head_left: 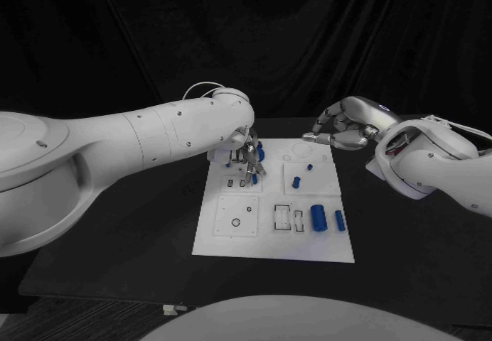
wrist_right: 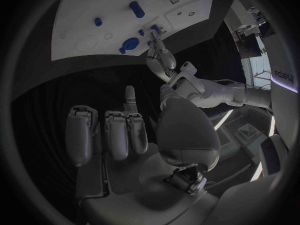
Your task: Assemble the parts on the task board
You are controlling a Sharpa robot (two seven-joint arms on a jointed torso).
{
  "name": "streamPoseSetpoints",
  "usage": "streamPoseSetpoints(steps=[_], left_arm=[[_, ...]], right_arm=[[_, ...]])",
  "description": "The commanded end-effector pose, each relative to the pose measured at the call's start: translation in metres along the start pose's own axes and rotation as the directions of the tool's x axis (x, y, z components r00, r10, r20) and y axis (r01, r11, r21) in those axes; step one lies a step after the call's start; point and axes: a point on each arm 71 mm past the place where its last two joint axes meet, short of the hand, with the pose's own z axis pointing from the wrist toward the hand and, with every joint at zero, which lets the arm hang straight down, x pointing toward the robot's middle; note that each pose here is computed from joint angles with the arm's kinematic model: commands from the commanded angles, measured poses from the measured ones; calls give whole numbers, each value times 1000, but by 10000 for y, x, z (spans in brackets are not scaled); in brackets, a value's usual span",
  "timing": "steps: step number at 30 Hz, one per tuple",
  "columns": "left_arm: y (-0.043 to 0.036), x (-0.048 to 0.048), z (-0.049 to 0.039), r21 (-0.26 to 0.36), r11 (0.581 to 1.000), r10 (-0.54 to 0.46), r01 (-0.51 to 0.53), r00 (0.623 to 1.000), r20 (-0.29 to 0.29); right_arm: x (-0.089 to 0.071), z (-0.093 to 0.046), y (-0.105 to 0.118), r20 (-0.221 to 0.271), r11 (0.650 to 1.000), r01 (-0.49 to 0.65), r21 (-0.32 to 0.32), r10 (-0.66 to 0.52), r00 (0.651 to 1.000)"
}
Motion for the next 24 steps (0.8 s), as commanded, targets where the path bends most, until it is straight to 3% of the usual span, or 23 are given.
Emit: streamPoseSetpoints(steps=[1,13,24], left_arm=[[-21,23,15,13,1000,12,-12,1000,-18],[14,34,41,8,1000,3,-3,1000,-20],[-9,53,61,15,1000,7,-7,1000,-29]], right_arm=[[15,-2,-17,-9,1000,1,20,-1,1000],[21,-6,-24,-13,1000,2,22,-2,1000],[35,-7,-16,-22,1000,2,22,-1,1000]])
